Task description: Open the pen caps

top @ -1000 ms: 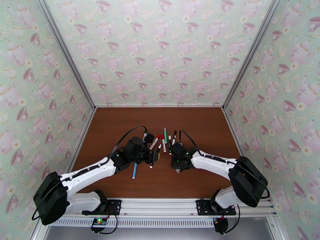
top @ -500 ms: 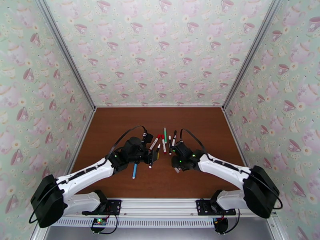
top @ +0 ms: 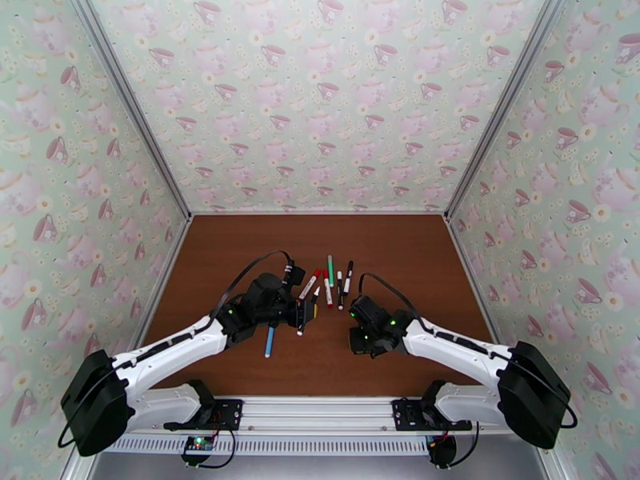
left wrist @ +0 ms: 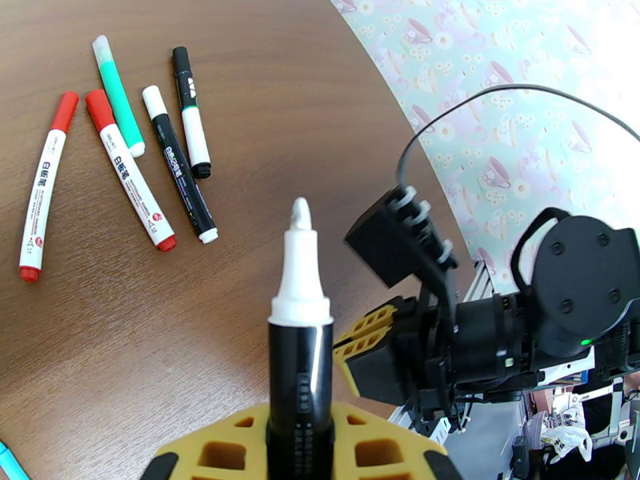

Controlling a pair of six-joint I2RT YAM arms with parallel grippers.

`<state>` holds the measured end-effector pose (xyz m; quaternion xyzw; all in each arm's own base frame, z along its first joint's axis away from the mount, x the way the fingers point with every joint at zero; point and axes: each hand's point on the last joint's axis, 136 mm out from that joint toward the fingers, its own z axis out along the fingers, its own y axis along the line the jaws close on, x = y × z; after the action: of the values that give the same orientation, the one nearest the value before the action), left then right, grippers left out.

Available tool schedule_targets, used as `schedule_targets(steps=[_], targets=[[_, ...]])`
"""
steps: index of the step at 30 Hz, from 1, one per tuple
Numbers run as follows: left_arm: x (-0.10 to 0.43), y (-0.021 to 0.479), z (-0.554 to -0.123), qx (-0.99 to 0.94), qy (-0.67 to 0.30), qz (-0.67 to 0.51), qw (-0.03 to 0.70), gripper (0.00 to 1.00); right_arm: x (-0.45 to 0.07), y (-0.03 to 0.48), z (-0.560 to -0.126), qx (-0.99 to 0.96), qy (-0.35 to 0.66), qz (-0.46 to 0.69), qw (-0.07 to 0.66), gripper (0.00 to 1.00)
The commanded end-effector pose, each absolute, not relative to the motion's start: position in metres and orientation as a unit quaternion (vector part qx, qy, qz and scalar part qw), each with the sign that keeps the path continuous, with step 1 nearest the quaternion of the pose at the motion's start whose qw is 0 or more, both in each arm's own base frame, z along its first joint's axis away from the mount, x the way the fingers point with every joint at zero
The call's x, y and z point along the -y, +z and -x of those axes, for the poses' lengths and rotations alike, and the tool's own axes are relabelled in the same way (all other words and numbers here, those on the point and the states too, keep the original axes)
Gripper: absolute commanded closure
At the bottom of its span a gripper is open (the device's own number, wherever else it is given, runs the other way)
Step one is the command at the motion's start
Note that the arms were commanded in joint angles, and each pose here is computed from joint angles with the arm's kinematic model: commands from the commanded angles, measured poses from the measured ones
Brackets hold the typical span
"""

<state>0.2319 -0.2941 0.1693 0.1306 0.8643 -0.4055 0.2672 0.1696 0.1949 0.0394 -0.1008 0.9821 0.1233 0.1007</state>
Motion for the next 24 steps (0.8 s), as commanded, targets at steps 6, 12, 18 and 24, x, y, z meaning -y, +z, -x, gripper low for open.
schedule_targets(steps=[6,12,18,24], targets=[[0.288,0.167,-0.231,-0.865,-0.403,-0.124,0.271,1.00,-0.197,0.029,-0.170,-0.986,0.101,0.103,0.081,0.87],[0.289,0.167,-0.231,-0.865,-0.405,-0.124,0.270,1.00,-0.203,0.026,-0.185,-0.986,0.100,0.081,0.103,0.86],[0.289,0.167,-0.230,-0.865,-0.405,-0.125,0.268,1.00,-0.213,0.027,-0.202,-0.986,0.098,0.058,0.122,0.87],[0.285,0.166,-0.229,-0.866,-0.401,-0.121,0.271,1.00,-0.211,0.024,-0.207,-0.988,0.080,0.049,0.125,0.88]])
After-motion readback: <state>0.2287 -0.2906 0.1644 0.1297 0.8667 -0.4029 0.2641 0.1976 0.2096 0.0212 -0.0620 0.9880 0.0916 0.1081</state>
